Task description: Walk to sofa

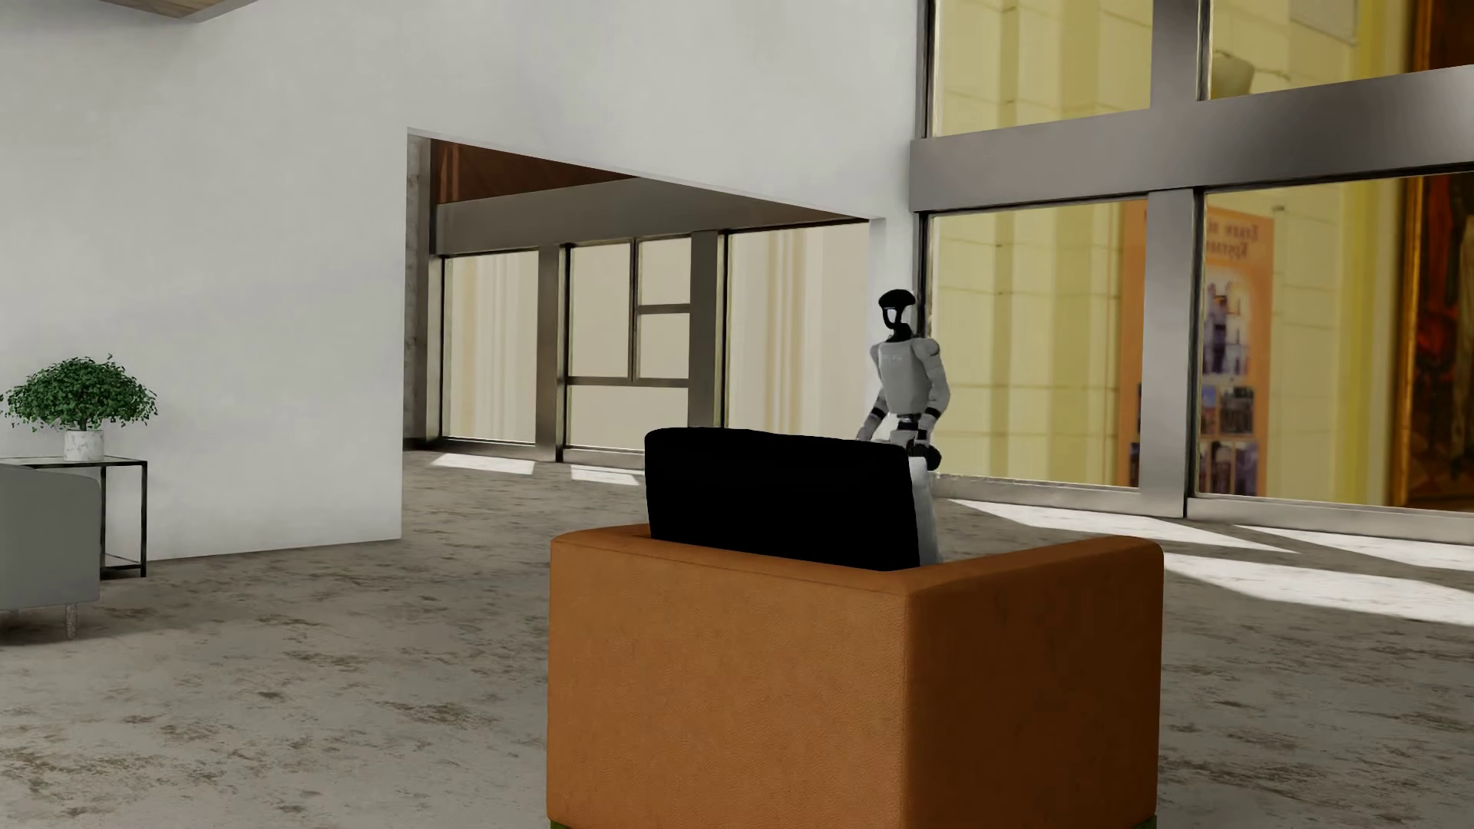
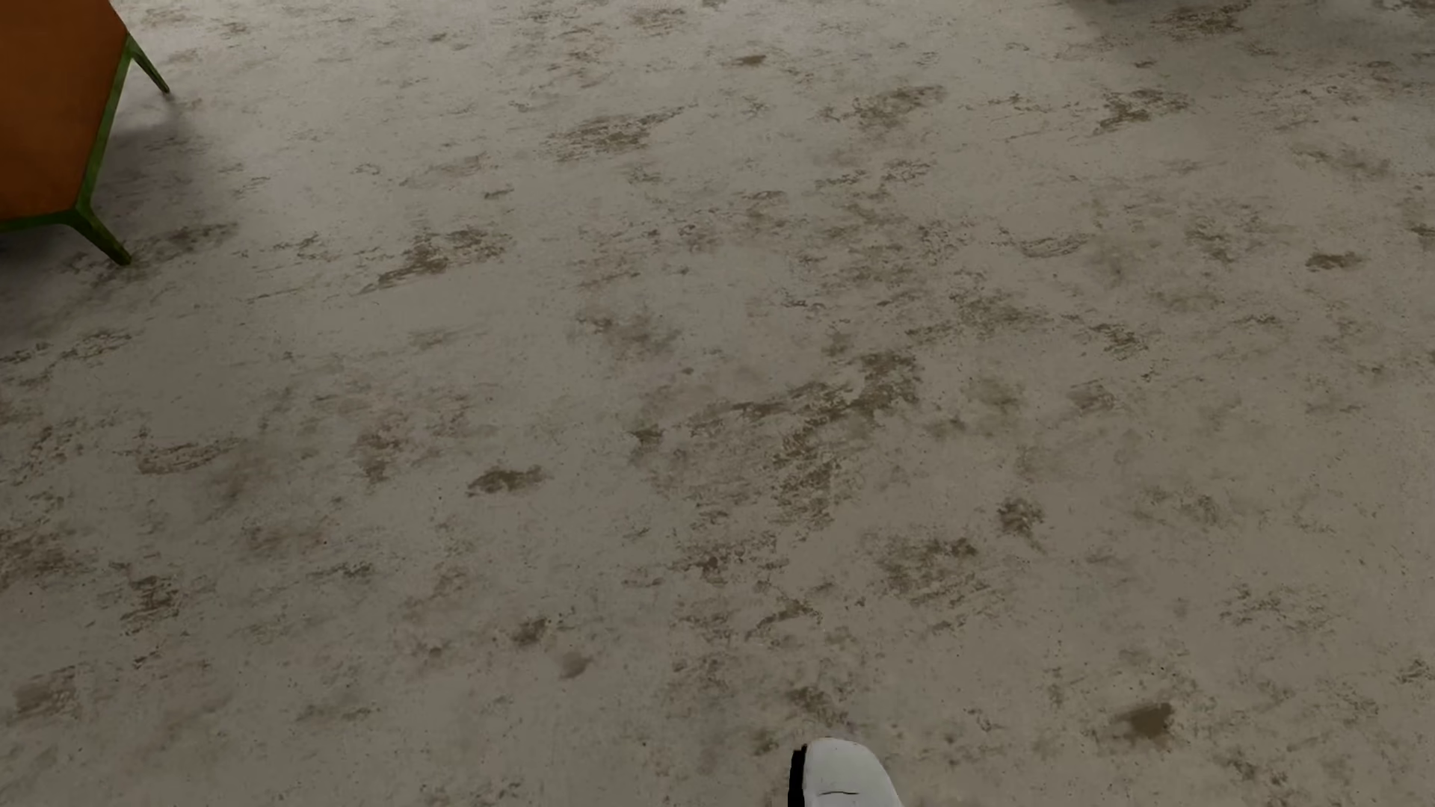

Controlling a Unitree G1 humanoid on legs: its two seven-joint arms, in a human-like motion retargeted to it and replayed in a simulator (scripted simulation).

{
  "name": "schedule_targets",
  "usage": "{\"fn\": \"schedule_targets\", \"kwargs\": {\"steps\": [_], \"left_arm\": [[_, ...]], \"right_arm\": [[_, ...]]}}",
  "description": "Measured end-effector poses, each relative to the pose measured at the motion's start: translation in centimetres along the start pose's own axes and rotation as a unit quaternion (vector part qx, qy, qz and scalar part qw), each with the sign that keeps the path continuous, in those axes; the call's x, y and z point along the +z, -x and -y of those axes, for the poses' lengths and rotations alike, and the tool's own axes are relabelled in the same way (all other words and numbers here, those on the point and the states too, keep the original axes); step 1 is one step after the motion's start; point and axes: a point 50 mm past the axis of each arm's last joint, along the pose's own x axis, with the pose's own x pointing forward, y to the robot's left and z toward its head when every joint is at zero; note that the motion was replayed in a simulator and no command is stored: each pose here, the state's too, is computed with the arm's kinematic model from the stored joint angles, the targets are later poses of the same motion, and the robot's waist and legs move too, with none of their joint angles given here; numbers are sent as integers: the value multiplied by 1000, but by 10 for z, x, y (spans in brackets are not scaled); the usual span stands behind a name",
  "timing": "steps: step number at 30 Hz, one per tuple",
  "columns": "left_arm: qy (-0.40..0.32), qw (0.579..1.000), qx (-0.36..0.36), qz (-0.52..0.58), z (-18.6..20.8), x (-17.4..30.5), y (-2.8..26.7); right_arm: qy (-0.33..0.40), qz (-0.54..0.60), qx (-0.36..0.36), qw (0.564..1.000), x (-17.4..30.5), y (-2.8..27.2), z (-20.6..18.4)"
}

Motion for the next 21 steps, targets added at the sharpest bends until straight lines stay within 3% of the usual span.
{"fn": "schedule_targets", "kwargs": {"steps": [3, 6, 10, 13, 16, 18, 21], "left_arm": [[-30, 986, 103, 127, -51, 49, 1], [-43, 975, 147, 161, -82, 62, 7], [-62, 989, 132, 37, -73, 15, -6], [-29, 998, -1, -50, -23, -20, -10], [-60, 990, -118, -45, 15, -41, 6], [-18, 991, -120, -61, 18, -59, 17], [39, 990, -70, -118, 29, -84, 31]], "right_arm": [[34, -130, 101, 986, -85, 15, -35], [110, -218, 199, 949, -139, 44, -67], [171, -165, 244, 940, -117, 45, -84], [234, -35, 151, 960, -32, 8, -51], [151, 103, -4, 983, 73, -5, 10], [73, 219, -86, 969, 138, 6, 57], [80, 348, -212, 910, 206, 40, 130]]}}
